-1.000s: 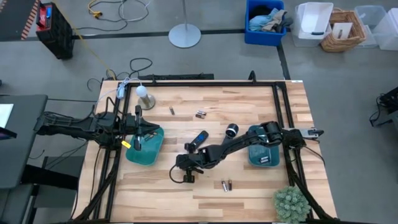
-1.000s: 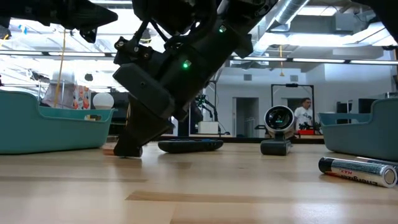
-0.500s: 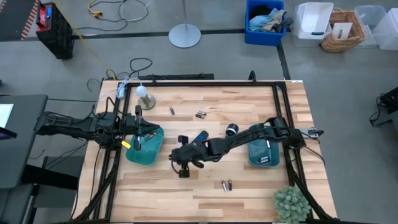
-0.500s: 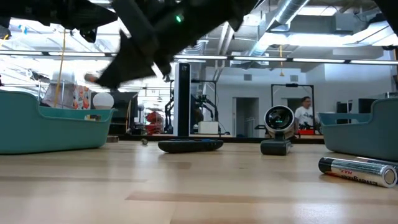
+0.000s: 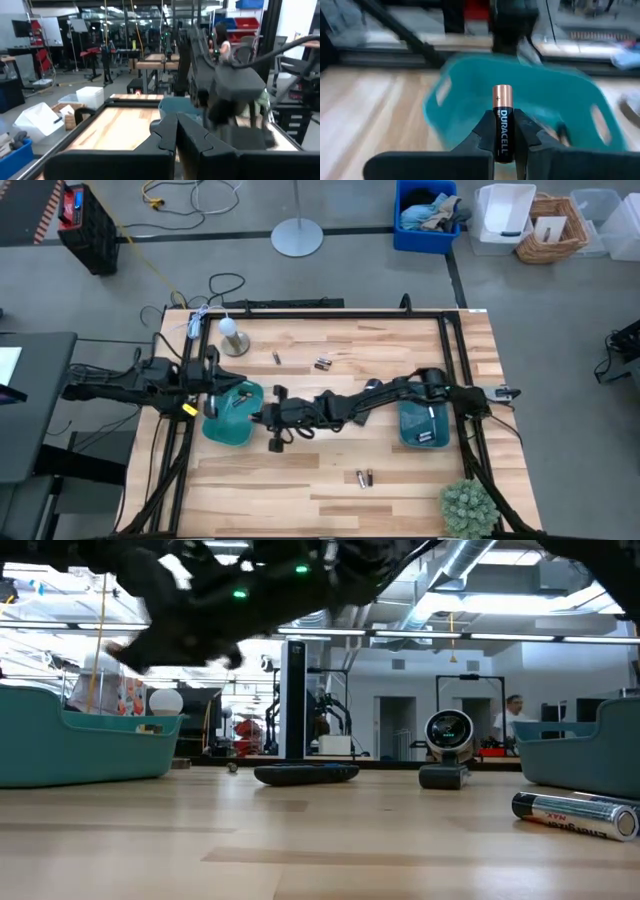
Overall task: Sort batteries
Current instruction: Put the brown battery into the green bin
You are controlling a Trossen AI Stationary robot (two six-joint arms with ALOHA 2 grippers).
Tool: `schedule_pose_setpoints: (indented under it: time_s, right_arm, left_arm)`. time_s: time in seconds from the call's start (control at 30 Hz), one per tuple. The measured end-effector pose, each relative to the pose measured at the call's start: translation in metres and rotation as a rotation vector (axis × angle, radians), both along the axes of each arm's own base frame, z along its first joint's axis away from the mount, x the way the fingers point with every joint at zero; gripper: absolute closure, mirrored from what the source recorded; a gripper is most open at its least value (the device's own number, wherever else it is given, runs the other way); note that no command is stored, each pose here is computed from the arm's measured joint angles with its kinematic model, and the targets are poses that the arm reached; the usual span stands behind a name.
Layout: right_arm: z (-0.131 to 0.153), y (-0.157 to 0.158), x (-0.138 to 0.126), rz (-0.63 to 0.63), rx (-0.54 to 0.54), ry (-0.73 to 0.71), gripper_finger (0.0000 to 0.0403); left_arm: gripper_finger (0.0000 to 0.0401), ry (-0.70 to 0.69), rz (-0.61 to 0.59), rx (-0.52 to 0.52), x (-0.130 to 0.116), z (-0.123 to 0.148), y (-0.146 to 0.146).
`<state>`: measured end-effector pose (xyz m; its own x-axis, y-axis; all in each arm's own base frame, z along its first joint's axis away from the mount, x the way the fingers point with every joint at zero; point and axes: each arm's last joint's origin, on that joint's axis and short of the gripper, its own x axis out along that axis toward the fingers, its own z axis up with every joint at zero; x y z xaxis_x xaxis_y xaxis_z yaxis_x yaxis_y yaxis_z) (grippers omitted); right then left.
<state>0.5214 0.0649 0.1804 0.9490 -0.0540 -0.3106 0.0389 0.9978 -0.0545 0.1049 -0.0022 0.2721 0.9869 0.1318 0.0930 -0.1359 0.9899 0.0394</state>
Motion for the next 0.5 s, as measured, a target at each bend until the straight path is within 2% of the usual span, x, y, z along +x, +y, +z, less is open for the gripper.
schedule_pose_setpoints:
  time_s: [0.33, 0.5]
  right_arm:
    - [-0.012, -0.022, 0.051, -0.045, 0.006, -0.058, 0.0364]
    - [-0.020, -0.027, 0.061, -0.054, 0.040, 0.003, 0.0334]
  left_arm:
    - [0.0400, -0.017, 0.003, -0.007, -0.015, 0.000, 0.001]
    - [0.0400, -0.011, 0.003, -0.006, -0.016, -0.001, 0.001]
